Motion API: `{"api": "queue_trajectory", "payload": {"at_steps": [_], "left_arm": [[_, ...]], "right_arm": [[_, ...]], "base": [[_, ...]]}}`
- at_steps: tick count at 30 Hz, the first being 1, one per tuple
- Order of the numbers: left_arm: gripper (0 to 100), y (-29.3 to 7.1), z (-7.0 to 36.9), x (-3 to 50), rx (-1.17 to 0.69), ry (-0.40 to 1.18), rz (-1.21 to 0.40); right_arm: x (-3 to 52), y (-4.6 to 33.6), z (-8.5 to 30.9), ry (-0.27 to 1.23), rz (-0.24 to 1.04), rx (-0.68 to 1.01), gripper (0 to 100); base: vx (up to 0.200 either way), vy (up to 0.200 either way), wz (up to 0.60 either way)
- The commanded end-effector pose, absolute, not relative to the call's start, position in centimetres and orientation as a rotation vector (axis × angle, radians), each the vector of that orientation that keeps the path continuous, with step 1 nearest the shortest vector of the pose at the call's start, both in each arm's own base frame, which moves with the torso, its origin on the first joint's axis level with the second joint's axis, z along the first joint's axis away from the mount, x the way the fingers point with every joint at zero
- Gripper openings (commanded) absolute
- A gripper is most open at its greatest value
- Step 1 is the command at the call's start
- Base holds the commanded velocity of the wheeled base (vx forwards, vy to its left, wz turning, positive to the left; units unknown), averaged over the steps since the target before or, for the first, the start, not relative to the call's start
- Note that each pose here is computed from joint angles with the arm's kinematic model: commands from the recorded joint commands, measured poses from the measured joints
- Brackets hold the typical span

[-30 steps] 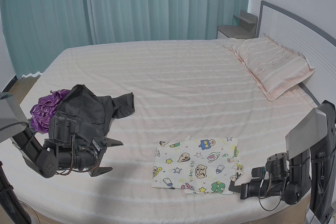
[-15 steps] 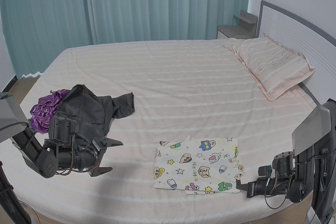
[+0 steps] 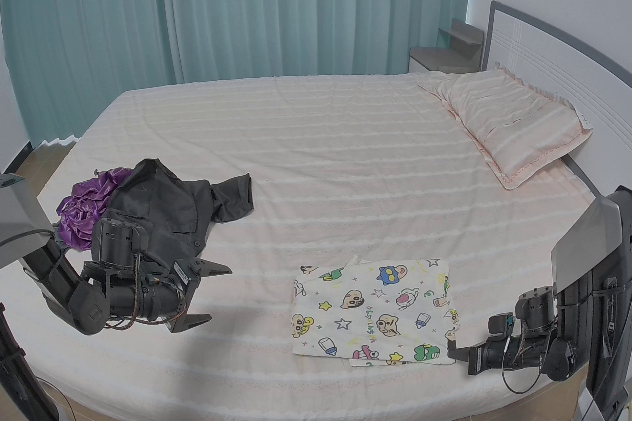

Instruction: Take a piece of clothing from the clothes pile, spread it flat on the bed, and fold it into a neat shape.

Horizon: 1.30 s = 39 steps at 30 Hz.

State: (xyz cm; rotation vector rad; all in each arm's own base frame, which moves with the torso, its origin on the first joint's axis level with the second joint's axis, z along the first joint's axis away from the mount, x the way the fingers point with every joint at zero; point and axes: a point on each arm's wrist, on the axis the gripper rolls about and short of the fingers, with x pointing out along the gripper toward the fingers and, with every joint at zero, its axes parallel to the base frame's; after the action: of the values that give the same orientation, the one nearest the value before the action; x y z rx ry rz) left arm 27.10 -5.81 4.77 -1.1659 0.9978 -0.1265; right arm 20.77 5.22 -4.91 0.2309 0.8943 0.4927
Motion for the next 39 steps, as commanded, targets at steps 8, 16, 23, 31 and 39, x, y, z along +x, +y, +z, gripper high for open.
{"api": "queue_trajectory", "payload": {"at_steps": [8,16,23,31,39], "left_arm": [[100,-5.8,4.8,27.1,-1.166,0.996,-0.127],[100,-5.8,4.7,27.1,-1.166,0.999,-0.125],[100,-5.8,4.7,27.1,-1.166,0.999,-0.125],[100,-5.8,4.8,27.1,-1.166,0.998,-0.126],[100,-5.8,4.7,27.1,-1.166,0.999,-0.125]], "right_arm": [[22.2,2.9,0.0,0.631,0.43,0.228,100],[29.0,4.2,-0.8,0.509,0.428,0.239,100],[34.4,6.5,-2.7,0.546,0.383,0.31,100],[35.7,7.0,-5.2,0.572,0.366,0.302,100],[36.0,7.5,-5.3,0.564,0.379,0.297,100]], "base": [[0.0,0.0,0.0],[0.0,0.0,0.0],[0.0,0.0,0.0],[0.0,0.0,0.0],[0.0,0.0,0.0]]}}
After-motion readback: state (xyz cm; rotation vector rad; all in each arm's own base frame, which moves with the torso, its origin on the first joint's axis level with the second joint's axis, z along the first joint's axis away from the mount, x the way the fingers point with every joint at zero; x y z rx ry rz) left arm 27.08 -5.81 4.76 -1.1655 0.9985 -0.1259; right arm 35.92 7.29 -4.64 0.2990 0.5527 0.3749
